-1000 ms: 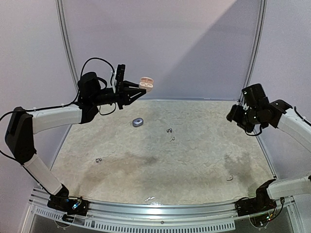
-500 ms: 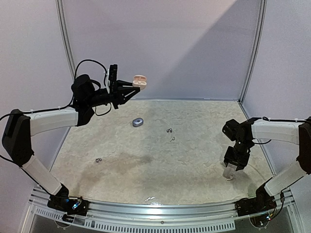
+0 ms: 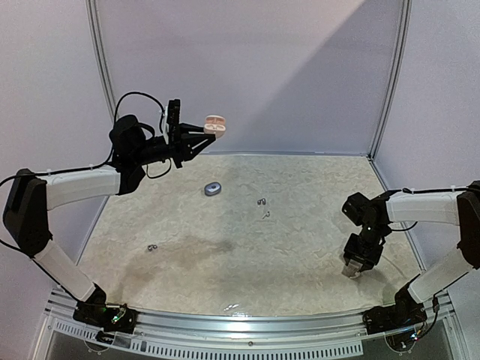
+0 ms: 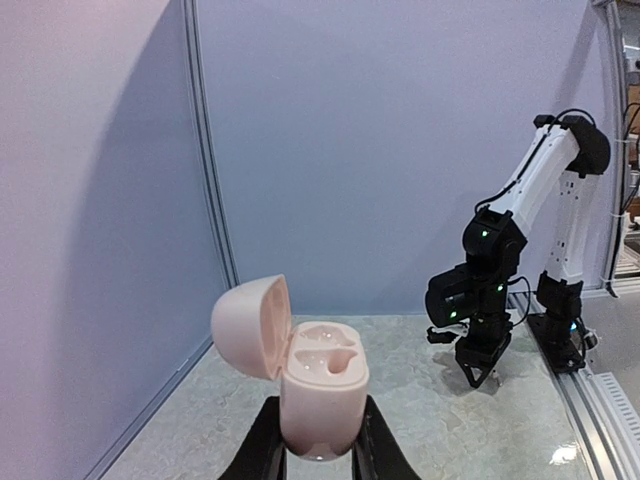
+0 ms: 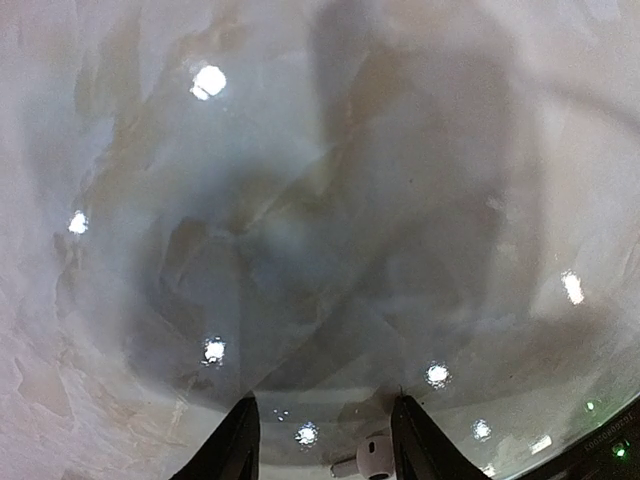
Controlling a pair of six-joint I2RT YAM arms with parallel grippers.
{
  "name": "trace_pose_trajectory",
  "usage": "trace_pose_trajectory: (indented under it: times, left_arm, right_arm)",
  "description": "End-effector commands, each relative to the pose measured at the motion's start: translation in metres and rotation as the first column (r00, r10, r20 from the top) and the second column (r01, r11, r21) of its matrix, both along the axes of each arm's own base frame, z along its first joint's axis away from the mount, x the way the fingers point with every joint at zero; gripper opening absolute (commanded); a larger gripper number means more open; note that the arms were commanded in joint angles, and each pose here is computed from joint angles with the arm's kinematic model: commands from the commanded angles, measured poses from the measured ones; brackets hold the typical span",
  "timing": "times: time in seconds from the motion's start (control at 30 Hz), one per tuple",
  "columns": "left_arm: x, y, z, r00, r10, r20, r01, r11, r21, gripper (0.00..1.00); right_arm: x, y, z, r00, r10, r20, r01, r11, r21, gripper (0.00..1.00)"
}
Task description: Insert the wireless bluetooth earbuds into the charging case
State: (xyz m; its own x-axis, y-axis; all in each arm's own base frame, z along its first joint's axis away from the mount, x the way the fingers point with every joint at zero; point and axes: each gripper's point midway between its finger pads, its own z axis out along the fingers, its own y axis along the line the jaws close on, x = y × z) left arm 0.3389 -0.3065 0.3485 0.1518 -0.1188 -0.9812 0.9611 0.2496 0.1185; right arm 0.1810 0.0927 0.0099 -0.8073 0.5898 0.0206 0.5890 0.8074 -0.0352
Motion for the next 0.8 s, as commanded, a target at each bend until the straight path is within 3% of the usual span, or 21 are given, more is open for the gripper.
trace_pose_trajectory:
  times: [0.0,0.3,0.77]
  left_arm:
    - [0.002,0.005,0.004,1.0,0.014,0.024,-0.014,1.0,-0.003,0.0]
    - [0.005,0.009,0.004,1.0,0.025,0.015,-0.025,1.0,-0.008,0.0]
    - [0.011,0.014,0.003,0.998,0.045,0.034,-0.045,0.999,-0.005,0.0]
  right_arm:
    - [-0.02,-0.004,-0.006,0.998,-0.008,-0.057,0.007,1.0,-0.019,0.46]
    - [-0.025,-0.024,0.007,0.993,-0.11,-0.039,0.103,0.983,-0.155,0.51]
    - [-0.022,-0.001,-0.006,0.994,-0.098,-0.045,0.095,0.994,-0.057,0.35]
